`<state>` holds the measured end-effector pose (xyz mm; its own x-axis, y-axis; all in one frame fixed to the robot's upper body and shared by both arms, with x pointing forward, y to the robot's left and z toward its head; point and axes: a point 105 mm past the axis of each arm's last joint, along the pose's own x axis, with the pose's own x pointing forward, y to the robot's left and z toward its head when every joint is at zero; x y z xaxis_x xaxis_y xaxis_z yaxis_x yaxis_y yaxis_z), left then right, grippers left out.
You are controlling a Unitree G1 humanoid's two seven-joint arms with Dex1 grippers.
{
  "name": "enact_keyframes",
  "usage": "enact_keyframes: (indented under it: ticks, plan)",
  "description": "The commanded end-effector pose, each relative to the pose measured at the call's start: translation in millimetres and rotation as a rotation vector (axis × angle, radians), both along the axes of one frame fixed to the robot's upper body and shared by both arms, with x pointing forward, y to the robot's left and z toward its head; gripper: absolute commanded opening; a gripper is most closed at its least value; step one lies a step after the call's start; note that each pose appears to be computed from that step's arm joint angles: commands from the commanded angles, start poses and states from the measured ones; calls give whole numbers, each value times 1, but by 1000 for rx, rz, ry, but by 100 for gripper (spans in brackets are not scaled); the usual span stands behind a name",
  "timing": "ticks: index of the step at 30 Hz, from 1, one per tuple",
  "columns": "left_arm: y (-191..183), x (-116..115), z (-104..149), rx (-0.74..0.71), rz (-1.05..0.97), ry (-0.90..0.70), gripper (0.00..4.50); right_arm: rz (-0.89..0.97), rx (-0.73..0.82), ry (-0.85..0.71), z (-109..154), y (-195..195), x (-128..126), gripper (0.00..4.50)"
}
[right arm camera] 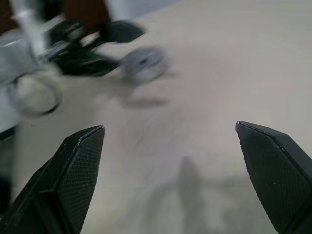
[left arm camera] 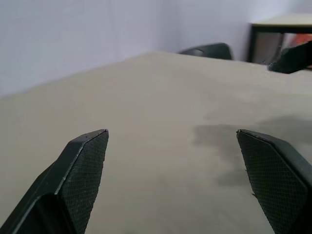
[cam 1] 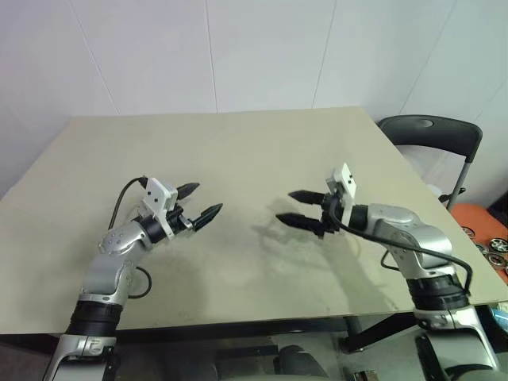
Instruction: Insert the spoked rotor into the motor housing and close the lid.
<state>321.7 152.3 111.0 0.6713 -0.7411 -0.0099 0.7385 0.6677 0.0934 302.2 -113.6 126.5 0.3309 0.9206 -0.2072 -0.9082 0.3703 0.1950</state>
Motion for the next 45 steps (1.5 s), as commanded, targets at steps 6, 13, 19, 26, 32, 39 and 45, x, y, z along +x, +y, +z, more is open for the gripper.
enact_keyframes:
  ticks: [6,13,19,26,32,39,45]
  plan:
    - [-10,-8,9,52,-100,-93,449,-7,14,-35,1,16,5,450]
    - [-14,-6,18,52,-116,-134,449,-64,24,-62,4,11,11,450]
    - [-15,-4,21,56,-127,-149,449,-103,22,-94,9,3,17,450]
    - [-15,2,23,66,-112,-151,449,-126,21,-146,14,-2,22,450]
    - [-14,5,27,56,-112,-153,449,-103,34,-181,19,-1,20,450]
    - [-15,6,28,47,-128,-146,449,-91,36,-201,21,-4,16,450]
    - [-17,8,27,49,-132,-145,449,-96,31,-212,22,-5,17,450]
